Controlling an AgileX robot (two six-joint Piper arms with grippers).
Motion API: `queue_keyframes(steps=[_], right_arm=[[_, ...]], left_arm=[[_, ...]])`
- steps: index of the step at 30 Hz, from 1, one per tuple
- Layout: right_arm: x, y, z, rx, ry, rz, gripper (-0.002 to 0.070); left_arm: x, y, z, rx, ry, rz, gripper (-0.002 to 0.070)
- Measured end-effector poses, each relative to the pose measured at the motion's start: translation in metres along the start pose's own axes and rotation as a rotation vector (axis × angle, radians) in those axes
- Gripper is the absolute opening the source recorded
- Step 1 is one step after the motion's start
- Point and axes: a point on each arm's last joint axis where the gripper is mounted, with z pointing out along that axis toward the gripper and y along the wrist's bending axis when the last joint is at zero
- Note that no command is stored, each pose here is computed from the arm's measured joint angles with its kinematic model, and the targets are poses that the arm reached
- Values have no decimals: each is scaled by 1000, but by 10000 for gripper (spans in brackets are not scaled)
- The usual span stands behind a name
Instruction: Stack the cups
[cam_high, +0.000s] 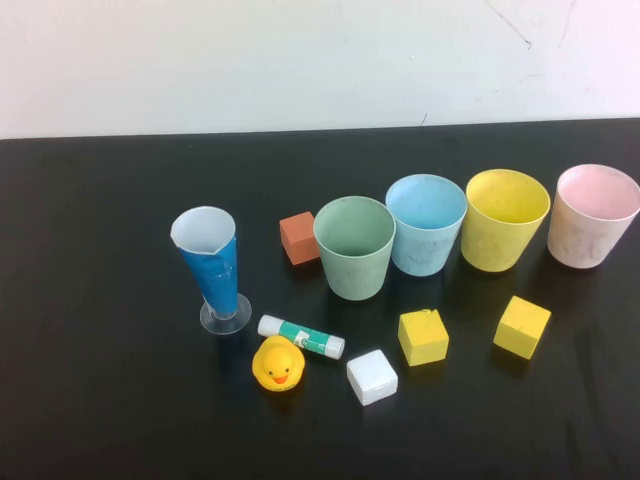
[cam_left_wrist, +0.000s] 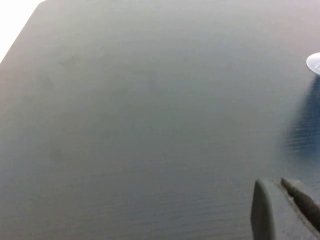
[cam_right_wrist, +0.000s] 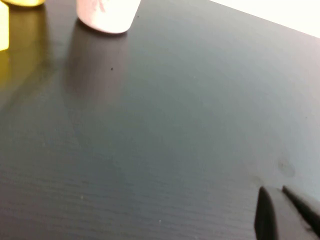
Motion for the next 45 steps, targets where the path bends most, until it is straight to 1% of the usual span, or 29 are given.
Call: queue_keyframes(steps=[7, 13, 24, 27, 28, 30, 32, 34, 36, 37, 38, 40, 45], right_arm=[[0, 0, 0, -1, 0, 3, -3], [0, 3, 0, -29, -2, 69, -3], [0, 4, 0, -45, -2, 106, -3], [-1, 6, 0, -67, -2, 171, -3], [-1, 7, 0, -83, -2, 222, -3], [-2, 11, -1, -127, -1, 371, -3], [-4, 15, -1, -177, 5, 548, -3], [-6, 19, -2, -225, 13, 700, -3], [-7, 21, -2, -246, 15, 770, -3], [-8, 21, -2, -251, 5, 792, -3], [-9, 20, -3, -253, -9, 812, -3], [-14, 17, -3, -246, -66, 843, -3], [-20, 12, -3, -226, -156, 861, -3]], left_arm=[[0, 0, 0, 0, 0, 0, -2], [0, 0, 0, 0, 0, 0, -2], [0, 0, 0, 0, 0, 0, -2], [0, 0, 0, 4, -3, -21, -2], [-1, -1, 0, 12, -10, -56, -2], [-3, -3, 0, 41, -28, -204, -2], [-6, -7, 0, 90, -58, -434, -2], [-12, -9, -1, 150, -96, -720, -2], [-16, -11, -2, 192, -114, -905, -2], [-17, -11, -2, 207, -119, -968, -2], [-18, -11, -2, 215, -123, -1004, -2], [-19, -11, -3, 220, -135, -1032, -1], [-20, -10, -3, 221, -146, -1037, -1]])
